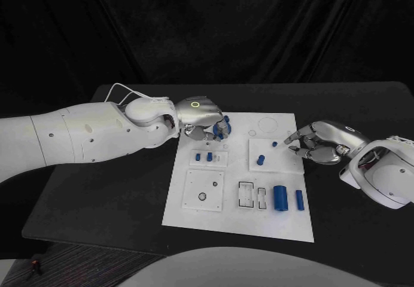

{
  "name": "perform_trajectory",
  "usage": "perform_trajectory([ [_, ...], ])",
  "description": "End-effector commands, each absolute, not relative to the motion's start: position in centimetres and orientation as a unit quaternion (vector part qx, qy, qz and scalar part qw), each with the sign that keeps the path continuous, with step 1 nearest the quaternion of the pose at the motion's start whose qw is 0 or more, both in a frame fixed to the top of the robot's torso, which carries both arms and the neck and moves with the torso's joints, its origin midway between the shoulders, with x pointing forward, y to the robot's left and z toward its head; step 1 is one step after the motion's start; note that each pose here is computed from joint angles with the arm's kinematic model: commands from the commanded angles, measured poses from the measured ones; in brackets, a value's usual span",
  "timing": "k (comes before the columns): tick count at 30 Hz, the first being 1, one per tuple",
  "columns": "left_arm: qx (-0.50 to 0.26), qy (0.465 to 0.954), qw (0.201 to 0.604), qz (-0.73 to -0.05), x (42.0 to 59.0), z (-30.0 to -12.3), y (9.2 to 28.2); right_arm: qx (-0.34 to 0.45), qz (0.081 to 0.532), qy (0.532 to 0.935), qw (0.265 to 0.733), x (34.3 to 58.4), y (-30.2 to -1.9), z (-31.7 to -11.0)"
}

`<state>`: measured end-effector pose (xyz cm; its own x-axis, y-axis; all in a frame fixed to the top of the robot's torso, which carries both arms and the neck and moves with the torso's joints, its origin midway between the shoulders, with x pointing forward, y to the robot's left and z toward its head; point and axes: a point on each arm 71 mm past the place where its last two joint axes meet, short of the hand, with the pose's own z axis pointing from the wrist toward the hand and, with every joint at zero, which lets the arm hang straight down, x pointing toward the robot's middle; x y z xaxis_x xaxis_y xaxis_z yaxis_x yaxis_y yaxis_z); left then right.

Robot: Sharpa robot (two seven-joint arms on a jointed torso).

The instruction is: Assemble the parts on the task board

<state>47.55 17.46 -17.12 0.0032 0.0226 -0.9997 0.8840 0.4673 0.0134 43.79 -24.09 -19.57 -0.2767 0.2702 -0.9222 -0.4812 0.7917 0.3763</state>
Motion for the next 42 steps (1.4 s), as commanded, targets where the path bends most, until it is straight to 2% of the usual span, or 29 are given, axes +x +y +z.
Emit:
perform_trajectory([
  [1,0.375,0.609,0.602,-0.356,47.5,-16.6,17.7,-0.069,0.315,0.738,0.593,43.7,-24.1,-19.7],
  [7,0.369,0.626,0.596,-0.342,47.5,-16.4,18.9,-0.068,0.316,0.738,0.593,43.7,-24.0,-19.7],
  [16,0.363,0.641,0.590,-0.330,47.7,-16.6,19.7,-0.068,0.317,0.737,0.593,43.8,-23.9,-19.7],
  [42,0.355,0.663,0.575,-0.321,48.2,-18.5,19.7,-0.069,0.317,0.736,0.594,43.8,-23.9,-19.7],
])
